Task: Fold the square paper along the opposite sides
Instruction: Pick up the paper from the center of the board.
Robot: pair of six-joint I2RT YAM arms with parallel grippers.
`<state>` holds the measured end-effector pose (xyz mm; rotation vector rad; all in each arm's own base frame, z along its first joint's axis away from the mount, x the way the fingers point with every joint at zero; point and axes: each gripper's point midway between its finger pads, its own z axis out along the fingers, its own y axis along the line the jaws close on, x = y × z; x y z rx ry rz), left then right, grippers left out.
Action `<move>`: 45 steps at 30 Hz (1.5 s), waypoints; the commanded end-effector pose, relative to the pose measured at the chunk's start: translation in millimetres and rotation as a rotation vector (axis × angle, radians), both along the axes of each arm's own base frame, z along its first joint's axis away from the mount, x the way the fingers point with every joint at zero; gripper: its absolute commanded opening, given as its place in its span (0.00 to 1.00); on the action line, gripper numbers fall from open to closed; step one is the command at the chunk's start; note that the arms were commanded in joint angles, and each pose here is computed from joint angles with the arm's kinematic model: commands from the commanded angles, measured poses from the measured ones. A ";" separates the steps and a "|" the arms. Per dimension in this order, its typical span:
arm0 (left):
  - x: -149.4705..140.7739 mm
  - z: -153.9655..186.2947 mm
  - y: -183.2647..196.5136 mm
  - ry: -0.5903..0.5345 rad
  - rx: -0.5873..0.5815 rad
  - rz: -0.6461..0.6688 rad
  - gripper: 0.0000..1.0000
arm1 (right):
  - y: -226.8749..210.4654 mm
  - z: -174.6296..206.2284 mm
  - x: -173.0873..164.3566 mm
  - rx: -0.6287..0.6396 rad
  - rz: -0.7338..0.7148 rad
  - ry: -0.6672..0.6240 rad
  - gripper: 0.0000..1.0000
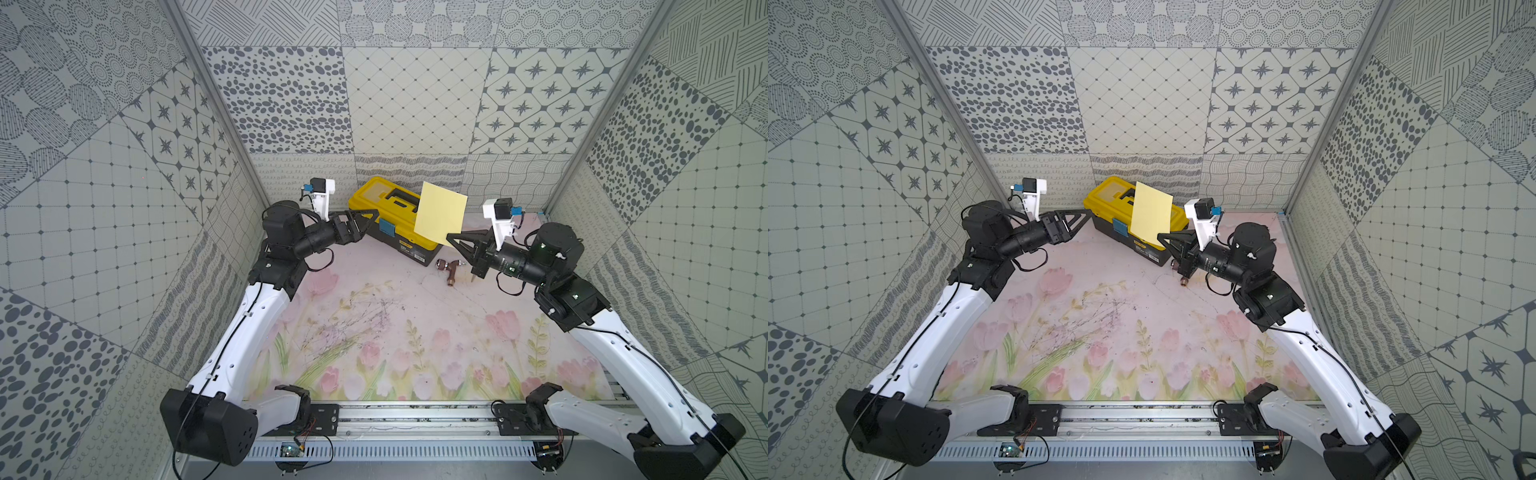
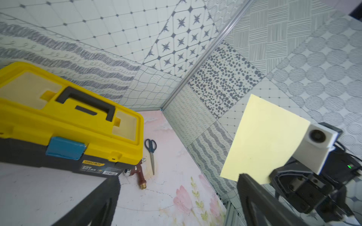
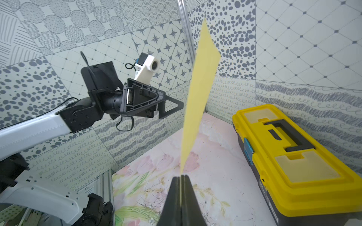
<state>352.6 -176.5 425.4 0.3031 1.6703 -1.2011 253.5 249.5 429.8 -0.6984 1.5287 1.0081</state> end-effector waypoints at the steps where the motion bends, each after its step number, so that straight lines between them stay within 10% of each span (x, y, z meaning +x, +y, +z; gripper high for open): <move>1: -84.3 64.6 -33.0 -0.382 0.005 -0.506 0.98 | 12.6 0.1 -14.2 -0.026 0.138 -0.029 0.00; 13: -145.3 70.6 -62.0 -0.498 0.089 -0.700 0.85 | 20.4 26.2 -18.6 0.012 0.206 -0.079 0.00; 28: -118.0 66.6 -63.5 -0.492 0.078 -0.539 0.69 | 23.1 28.0 -19.2 0.031 0.229 -0.061 0.00; 33: -116.2 71.0 -61.4 -0.515 0.070 -0.487 0.50 | 26.6 25.4 -16.5 0.041 0.246 -0.041 0.00; 36: -111.6 72.6 -60.0 -0.519 0.066 -0.449 0.19 | 27.9 25.5 -17.5 0.046 0.257 -0.036 0.00; 45: -111.5 78.3 -59.3 -0.526 0.071 -0.438 0.28 | 28.8 23.3 -18.4 0.047 0.270 -0.020 0.00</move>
